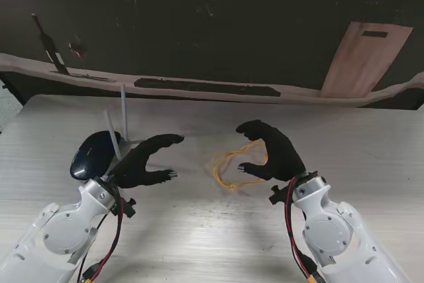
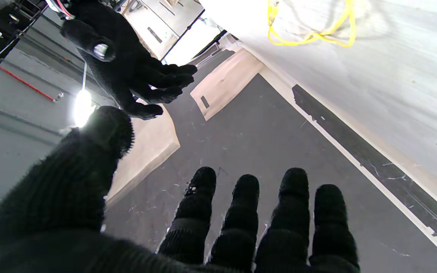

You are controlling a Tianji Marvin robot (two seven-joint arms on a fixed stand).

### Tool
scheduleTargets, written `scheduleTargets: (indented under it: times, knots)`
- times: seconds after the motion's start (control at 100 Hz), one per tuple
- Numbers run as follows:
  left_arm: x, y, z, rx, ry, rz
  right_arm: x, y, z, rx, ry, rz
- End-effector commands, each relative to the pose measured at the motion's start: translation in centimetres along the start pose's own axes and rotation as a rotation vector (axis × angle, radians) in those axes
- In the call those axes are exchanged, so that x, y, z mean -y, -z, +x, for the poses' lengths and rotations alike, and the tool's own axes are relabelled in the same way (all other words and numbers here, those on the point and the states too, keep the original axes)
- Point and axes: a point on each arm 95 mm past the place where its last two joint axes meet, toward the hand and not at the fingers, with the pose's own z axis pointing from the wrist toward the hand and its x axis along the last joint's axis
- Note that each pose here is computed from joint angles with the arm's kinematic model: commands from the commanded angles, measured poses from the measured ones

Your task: Untangle the Ethernet cable and plug it into the router

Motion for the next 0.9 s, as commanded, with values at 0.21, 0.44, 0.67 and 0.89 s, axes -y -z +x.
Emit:
scheduleTargets:
  times: [0.21, 0.44, 0.67, 0.89]
  knots:
    - [-0.1, -0.5, -0.9, 0.047, 0.012, -0.024, -1.3, -5.9, -4.5, 0.035, 0.162, 0.198]
    - [0.1, -0.4, -1.5, 0.057, 0.017, -0.009, 0.5, -8.8, -7.7, 0.135, 0.283, 0.316]
    - [0.1, -0.5, -1.8, 0.057, 0.035, -0.002, 2.1, -10.8, -10.5, 0.232, 0.385, 0.366]
    - [0.1, -0.4, -2.1, 0.066, 0.037, 0.004, 2.6, -11.9, -13.1, 0.292, 0.542, 0.445]
